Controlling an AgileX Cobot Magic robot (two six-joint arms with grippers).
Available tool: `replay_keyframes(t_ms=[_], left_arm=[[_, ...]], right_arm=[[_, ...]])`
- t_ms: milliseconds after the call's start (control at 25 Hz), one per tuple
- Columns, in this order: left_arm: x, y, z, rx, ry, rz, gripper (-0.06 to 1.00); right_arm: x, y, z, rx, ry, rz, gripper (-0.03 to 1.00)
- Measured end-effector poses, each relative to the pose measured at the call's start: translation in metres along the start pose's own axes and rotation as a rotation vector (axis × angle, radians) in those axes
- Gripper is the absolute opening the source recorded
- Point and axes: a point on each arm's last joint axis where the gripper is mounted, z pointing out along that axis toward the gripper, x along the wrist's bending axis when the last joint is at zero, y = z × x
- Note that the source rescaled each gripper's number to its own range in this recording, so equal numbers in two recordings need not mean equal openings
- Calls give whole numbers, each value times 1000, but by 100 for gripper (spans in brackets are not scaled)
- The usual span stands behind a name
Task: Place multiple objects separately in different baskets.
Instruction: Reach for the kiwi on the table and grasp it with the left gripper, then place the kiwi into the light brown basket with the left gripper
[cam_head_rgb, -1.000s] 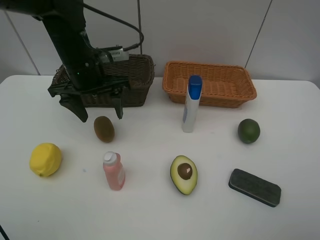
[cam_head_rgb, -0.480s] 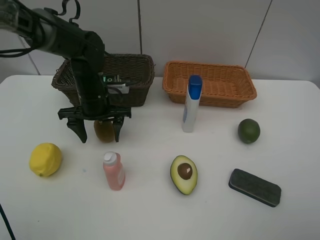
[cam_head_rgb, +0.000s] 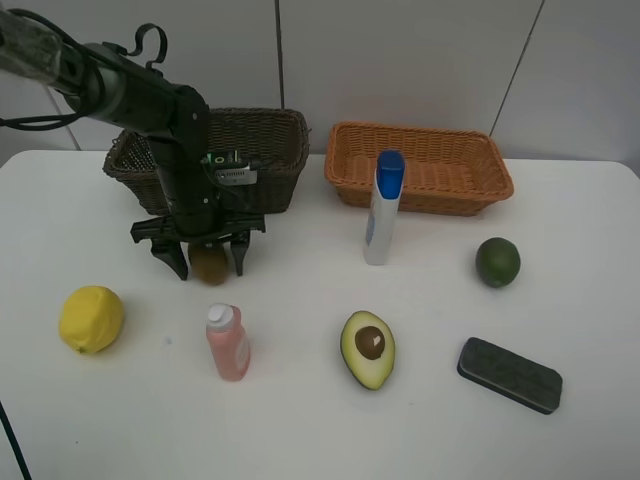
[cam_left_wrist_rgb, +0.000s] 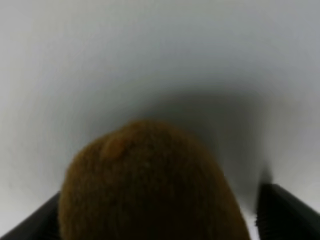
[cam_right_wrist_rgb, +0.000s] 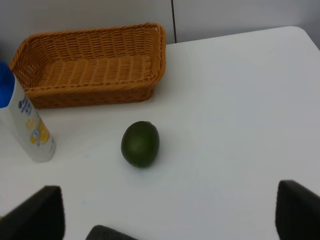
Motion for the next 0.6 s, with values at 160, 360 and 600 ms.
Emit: replay_keyframes(t_ms=[160,360,600], left_arm=[[1,0,0,0,15,12,51],[2,-2,-3,16,24,49,51],[-23,4,-66,-47,-203,194,51]], right_arm=[[0,0,0,0,0,0,100],[0,0,0,0,0,0,100],[0,0,0,0,0,0,100]])
